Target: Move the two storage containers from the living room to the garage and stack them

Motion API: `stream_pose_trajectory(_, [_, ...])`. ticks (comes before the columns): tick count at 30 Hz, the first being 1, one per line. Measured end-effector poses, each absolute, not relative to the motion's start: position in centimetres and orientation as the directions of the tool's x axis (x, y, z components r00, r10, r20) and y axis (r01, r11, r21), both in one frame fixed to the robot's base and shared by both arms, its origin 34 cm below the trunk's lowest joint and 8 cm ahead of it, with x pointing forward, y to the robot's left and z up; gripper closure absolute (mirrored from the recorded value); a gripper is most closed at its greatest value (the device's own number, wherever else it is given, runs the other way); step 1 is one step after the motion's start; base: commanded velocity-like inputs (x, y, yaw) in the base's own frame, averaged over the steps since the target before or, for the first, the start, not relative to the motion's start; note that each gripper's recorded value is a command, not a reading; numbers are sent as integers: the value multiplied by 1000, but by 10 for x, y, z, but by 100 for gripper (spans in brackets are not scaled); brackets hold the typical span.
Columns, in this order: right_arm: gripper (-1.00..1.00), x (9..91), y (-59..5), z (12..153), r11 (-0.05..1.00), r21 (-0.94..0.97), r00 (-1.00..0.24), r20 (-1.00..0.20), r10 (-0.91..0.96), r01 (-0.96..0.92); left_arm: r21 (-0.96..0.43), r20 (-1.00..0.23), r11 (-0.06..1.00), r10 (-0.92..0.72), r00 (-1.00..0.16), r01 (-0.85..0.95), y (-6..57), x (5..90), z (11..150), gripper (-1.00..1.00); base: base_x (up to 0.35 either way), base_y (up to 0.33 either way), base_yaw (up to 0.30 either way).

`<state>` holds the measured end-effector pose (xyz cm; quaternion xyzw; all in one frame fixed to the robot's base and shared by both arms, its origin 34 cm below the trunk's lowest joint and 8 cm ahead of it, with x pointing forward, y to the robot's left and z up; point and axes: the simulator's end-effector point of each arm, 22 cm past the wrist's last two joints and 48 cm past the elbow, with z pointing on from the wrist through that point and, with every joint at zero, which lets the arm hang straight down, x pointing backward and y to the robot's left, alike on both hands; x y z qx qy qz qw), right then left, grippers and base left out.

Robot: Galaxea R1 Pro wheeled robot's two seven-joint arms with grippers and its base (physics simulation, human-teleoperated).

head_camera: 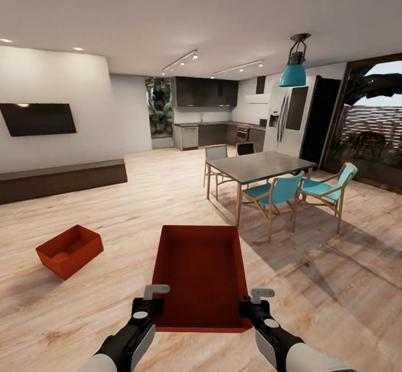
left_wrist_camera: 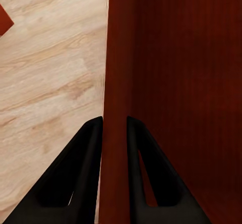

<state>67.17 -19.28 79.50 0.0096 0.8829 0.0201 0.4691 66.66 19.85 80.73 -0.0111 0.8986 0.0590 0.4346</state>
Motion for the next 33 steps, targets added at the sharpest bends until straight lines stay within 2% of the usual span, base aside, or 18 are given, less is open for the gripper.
stream_pose_trajectory(19, [100,672,-193,795,999,44,-560,-828,36,-2,96,-782,993,31,-622,-71,198,667,807,100,0,0,-261])
stream_pose_trajectory(33, [100,672,-193,795,999,44,-560,-828,35,-2,97,-782,993,31,-622,-71,199,667,807,100,0,0,-22])
